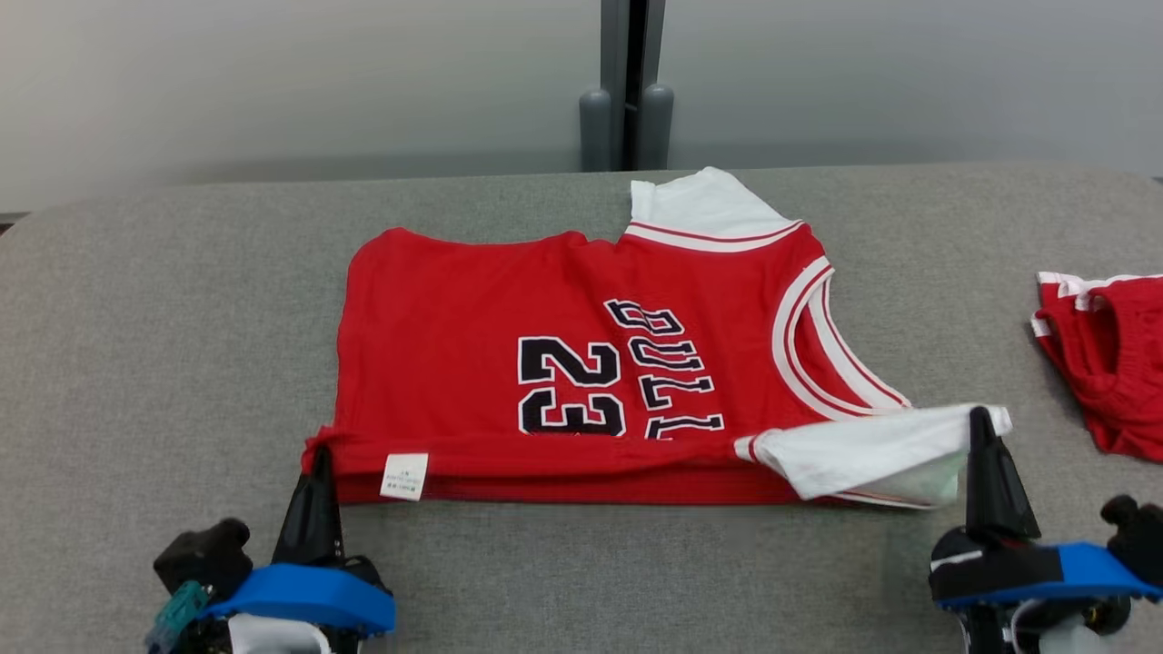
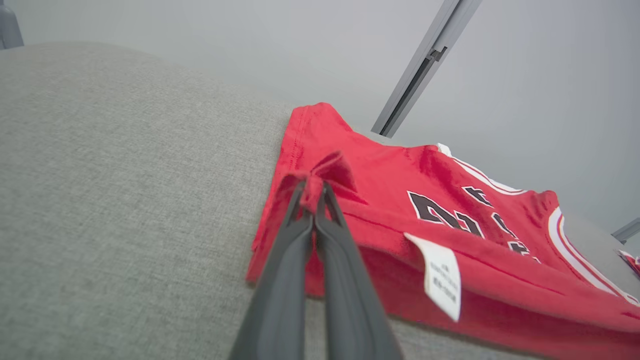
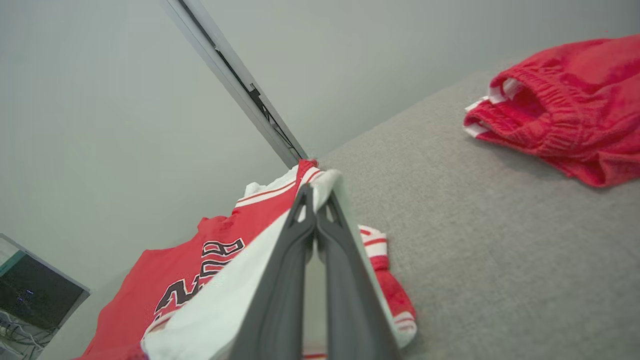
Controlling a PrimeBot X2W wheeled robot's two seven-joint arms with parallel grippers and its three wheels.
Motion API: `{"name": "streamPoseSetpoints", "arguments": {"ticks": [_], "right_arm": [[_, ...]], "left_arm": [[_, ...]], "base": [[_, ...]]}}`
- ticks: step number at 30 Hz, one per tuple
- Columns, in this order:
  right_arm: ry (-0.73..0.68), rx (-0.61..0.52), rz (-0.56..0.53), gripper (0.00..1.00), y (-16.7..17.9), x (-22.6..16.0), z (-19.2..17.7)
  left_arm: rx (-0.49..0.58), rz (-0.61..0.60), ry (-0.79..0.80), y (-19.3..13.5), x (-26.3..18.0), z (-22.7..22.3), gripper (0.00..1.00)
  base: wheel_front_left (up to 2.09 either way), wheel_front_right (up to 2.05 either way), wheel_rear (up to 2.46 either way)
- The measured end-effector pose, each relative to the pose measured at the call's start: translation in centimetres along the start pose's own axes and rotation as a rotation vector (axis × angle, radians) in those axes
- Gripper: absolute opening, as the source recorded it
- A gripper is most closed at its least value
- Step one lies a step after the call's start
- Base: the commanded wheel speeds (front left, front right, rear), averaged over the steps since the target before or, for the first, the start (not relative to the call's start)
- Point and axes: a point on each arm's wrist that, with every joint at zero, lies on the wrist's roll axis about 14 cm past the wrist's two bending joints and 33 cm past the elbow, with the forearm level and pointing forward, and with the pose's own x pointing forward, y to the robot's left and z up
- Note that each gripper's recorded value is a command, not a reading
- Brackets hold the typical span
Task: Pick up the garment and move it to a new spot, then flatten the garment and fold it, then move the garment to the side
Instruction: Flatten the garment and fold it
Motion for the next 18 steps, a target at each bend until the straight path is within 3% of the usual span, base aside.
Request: {"name": "streamPoseSetpoints", "arguments": {"ticks": [9,18], "right_arm": [[0.022,-0.063,0.051,0.00,2.2,6.7,-1.2],[0.030,-0.124,0.048,0.00,2.2,10.2,-1.7]], "left_arm": [[0.025,-0.023,0.017,-0.5,4.5,0.1,0.00],[0.032,0.022,0.041,1.1,6.9,-0.3,0.00]], "base": [[0.00,0.00,0.00],[0.00,0.00,0.00]]}}
